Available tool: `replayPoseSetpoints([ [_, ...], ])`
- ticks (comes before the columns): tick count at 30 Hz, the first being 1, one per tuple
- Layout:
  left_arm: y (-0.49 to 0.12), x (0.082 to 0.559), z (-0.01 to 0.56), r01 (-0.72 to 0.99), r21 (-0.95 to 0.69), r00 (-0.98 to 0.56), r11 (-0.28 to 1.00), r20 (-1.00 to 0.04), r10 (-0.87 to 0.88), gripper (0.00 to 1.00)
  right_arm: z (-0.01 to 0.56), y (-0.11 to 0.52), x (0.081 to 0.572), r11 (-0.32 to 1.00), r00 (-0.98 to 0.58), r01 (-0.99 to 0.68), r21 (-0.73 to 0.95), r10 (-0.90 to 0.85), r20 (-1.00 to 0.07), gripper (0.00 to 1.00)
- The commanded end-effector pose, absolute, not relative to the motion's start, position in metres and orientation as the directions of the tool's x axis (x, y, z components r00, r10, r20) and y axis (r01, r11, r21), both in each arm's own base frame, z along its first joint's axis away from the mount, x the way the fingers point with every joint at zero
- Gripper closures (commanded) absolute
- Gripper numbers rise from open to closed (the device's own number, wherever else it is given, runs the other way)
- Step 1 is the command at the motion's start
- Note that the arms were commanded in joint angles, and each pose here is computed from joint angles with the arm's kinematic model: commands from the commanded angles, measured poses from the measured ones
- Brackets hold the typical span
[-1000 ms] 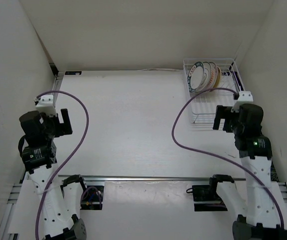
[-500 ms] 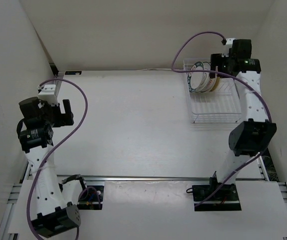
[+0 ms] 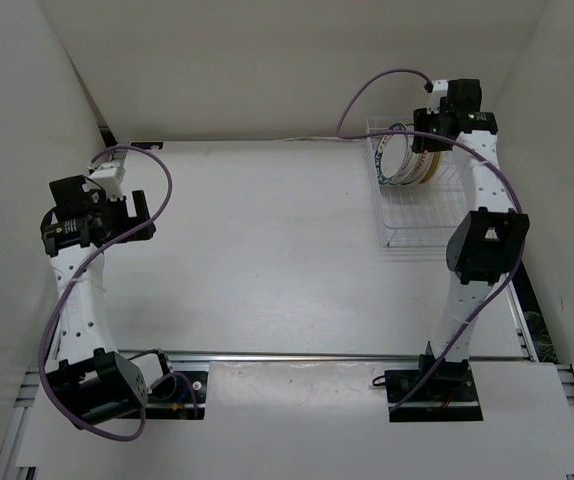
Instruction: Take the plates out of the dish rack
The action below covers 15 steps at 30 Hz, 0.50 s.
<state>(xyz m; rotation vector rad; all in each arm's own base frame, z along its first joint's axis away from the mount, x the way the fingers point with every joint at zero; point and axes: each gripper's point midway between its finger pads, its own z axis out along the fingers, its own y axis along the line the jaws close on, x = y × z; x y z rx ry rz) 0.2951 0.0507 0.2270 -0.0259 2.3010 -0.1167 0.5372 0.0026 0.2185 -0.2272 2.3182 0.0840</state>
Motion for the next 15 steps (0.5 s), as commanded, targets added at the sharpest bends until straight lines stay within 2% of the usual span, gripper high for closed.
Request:
replayPoseSetpoints([
  [1,0.046,0.304,0.25,0.055,-0.112,-0.621,0.992,-0.782,-0.054,0.0,0.251,0.003,0.572,0.975,-0.546,-0.217,-0.047,-0.161,-0.822,0.49],
  [4,0.045,0.306,0.252,0.063,-0.118,-0.62,0.991,-0.783,-0.054,0.0,0.248,0.003,0.582,0.977,-0.539,-0.211,-0.042,-0.152,-0.829,0.32],
  [7,0.046,0.309,0.246,0.061,-0.125,-0.633,0.99,-0.772,-0.059,0.0,0.237,0.005,0.588,0.974,-0.542,-0.222,-0.033,-0.151,-0.827,0.25],
  [11,0.047,0.312,0.239,0.058,-0.134,-0.651,0.989,-0.757,-0.065,0.0,0.223,0.006,0.598,0.974,-0.545,-0.225,-0.019,-0.142,-0.826,0.26],
  [15,0.044,0.313,0.238,0.071,-0.15,-0.655,0.986,-0.753,-0.068,0.0,0.221,0.012,0.611,0.974,-0.521,-0.228,-0.018,-0.137,-0.843,0.39],
])
